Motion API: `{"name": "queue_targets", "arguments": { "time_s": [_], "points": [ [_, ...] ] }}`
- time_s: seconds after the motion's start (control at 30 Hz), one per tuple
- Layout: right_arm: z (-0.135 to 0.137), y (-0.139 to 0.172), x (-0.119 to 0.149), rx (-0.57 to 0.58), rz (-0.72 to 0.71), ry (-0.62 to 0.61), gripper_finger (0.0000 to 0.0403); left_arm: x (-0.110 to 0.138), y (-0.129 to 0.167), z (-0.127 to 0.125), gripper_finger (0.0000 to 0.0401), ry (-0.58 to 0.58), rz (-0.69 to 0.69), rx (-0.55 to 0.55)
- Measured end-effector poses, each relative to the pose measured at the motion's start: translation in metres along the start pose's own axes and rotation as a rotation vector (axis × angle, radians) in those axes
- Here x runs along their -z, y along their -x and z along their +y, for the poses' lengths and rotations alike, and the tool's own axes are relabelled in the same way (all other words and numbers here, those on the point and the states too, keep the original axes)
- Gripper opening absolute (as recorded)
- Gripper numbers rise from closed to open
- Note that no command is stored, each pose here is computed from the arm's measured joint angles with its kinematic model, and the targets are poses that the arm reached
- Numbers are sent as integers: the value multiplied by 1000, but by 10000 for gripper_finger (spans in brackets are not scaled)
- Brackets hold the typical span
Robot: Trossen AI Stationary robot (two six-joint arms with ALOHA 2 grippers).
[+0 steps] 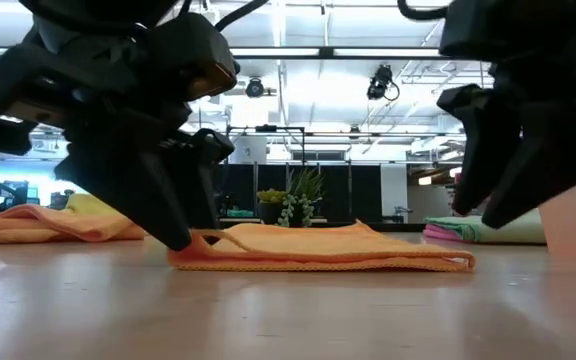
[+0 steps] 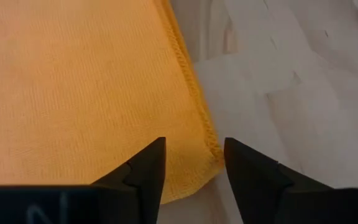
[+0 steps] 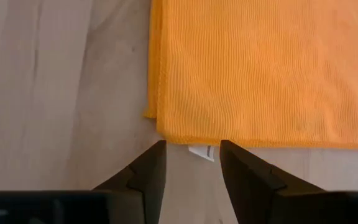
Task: Fold microfiber towels
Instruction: Fold the right orange microfiber towel
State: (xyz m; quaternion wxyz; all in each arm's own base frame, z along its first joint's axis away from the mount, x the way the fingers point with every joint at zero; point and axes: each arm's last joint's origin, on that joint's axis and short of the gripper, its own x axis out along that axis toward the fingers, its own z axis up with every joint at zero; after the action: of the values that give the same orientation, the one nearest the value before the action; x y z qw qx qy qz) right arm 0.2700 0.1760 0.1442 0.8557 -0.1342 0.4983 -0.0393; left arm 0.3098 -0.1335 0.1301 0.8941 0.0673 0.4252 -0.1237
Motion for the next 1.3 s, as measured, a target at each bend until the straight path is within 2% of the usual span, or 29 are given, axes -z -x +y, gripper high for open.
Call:
{"name": "queue_targets", "arguments": {
  "time_s": [0.17,0.27,0.37,0.8,1.17,1.3],
  "points": [
    [3,-8,9,-18,-40,56,158,0,0,1,138,7,0,0],
    [6,-10,5,-47,-135,116,158,0,0,1,118,29,0,-1],
    [4,-13,6,-53,-153,137,158,0,0,1,100,31,-1,-1],
    [-4,-22,14,-82,-117,73,138,0,0,1,47,54,-1,-1],
    [-6,-30,14,-127,-80,25,92,0,0,0,15,54,0,0],
    [-5,-32,15,-122,-72,-10,58,0,0,-2,6,47,-1,6]
  ]
}}
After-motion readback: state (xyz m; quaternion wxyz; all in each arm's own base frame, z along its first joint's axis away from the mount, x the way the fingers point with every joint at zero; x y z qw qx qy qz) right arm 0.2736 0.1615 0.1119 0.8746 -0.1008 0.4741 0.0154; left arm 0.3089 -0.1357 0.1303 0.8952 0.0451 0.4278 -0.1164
